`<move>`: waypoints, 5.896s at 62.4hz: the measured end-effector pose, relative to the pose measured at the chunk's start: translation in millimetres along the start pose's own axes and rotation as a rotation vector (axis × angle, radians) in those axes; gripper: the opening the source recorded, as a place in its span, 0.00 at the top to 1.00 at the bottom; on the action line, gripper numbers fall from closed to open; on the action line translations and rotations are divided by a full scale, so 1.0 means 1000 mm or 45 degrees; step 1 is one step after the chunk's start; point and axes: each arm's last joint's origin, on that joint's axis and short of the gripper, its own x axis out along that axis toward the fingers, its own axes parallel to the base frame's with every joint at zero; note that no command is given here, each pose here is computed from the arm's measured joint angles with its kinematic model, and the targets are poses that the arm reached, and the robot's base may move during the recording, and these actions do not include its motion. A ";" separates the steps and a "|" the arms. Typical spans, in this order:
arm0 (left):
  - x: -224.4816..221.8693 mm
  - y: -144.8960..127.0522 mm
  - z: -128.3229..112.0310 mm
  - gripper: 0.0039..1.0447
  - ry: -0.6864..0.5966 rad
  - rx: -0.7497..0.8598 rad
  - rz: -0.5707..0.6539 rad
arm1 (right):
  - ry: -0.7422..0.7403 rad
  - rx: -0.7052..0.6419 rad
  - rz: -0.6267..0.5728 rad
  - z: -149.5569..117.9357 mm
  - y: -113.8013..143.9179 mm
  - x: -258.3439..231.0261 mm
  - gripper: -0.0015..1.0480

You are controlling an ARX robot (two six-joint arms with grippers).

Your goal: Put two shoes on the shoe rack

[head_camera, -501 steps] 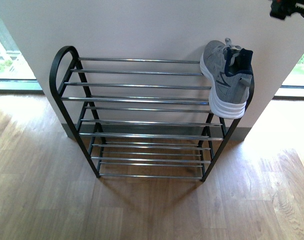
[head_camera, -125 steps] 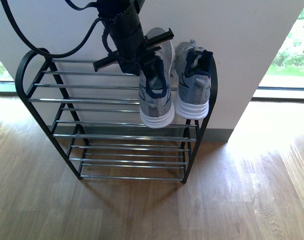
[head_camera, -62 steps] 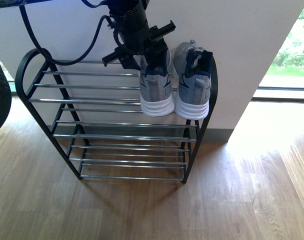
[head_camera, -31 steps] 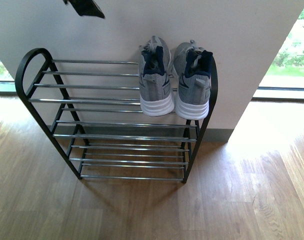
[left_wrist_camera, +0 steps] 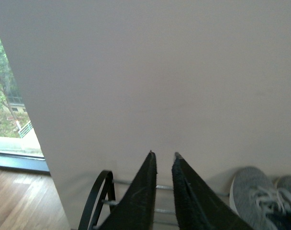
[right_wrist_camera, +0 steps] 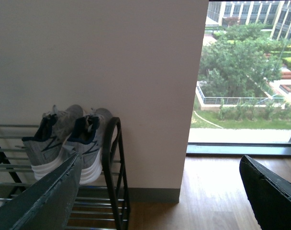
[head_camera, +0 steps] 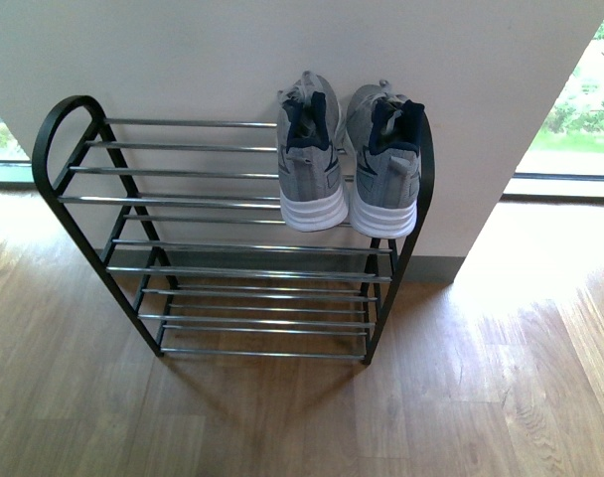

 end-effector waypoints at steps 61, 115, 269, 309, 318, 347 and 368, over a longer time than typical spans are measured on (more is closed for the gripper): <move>-0.153 0.065 -0.023 0.99 0.046 0.030 0.000 | 0.000 0.000 0.000 0.000 0.000 0.000 0.09; -0.197 0.065 -0.014 0.99 0.013 0.030 -0.003 | 0.000 0.000 0.000 0.000 0.000 0.000 0.09; -0.225 0.065 -0.017 0.09 0.029 0.033 -0.002 | 0.000 -0.002 0.000 0.000 0.000 0.000 0.09; -0.225 0.065 -0.017 0.09 0.029 0.033 -0.002 | 0.000 -0.002 0.000 0.000 0.000 0.000 0.09; -0.225 0.065 -0.017 0.09 0.029 0.033 0.000 | 0.000 -0.002 0.004 0.000 0.000 0.000 0.09; -0.225 0.065 -0.017 0.09 0.029 0.033 -0.002 | 0.000 -0.002 0.000 0.000 0.000 0.000 0.09; -0.225 0.065 -0.017 0.09 0.029 0.033 -0.003 | 0.000 -0.002 0.000 0.000 0.000 0.000 0.09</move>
